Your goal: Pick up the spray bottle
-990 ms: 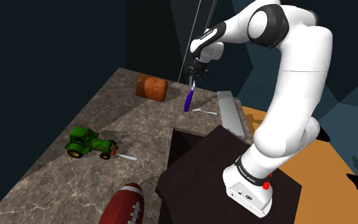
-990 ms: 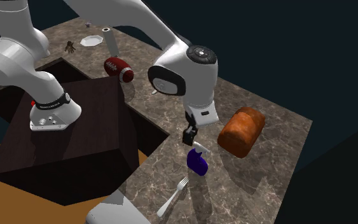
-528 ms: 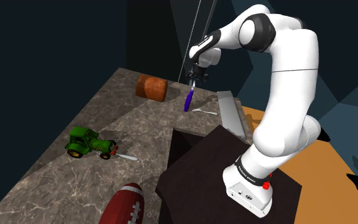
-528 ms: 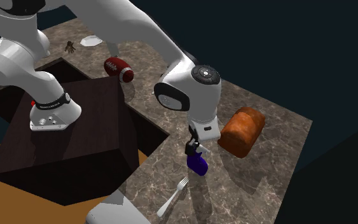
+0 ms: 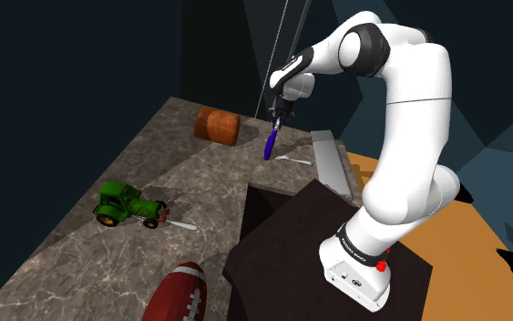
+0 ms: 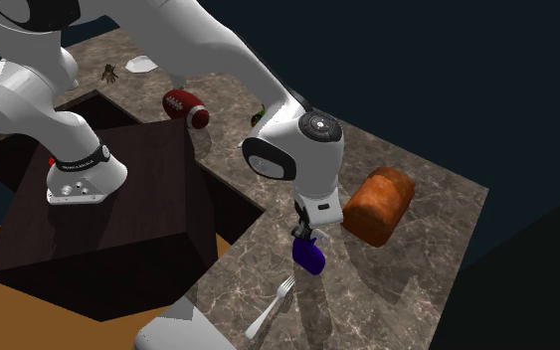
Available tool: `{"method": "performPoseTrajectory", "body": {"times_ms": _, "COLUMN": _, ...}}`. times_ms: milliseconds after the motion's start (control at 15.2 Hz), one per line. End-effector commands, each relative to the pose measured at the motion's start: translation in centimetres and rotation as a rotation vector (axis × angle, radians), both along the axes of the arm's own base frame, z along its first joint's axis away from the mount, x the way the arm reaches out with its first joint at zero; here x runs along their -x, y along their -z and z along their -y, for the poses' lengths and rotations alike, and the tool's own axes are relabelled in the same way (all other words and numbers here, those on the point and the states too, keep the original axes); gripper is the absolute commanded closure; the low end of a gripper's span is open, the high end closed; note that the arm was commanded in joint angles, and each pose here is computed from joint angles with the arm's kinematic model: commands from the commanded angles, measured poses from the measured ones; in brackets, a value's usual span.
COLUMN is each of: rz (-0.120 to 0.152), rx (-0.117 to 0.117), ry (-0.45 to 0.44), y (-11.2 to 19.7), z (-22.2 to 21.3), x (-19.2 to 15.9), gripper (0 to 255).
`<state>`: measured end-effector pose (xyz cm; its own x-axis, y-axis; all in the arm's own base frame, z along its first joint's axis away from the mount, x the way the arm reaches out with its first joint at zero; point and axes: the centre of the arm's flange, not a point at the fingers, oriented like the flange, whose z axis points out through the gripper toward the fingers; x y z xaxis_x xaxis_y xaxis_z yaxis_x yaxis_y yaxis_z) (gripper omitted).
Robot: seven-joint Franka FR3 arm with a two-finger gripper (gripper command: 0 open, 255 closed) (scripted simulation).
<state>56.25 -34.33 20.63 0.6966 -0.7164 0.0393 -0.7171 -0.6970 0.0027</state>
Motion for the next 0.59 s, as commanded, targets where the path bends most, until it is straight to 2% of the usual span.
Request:
{"method": "performPoseTrajectory", "body": {"times_ms": 0, "rz": -0.001, "rx": 0.000, "ry": 0.000, "y": 0.1, "z": 0.0, "x": 0.0, "gripper": 255}}
{"method": "performPoseTrajectory", "body": {"times_ms": 330, "rz": -0.001, "rx": 0.000, "ry": 0.000, "y": 0.0, "z": 0.0, "x": 0.0, "gripper": 255}}
{"method": "performPoseTrajectory", "body": {"times_ms": 528, "rz": -0.001, "rx": 0.000, "ry": 0.000, "y": -1.6, "z": 0.0, "x": 0.0, "gripper": 255}}
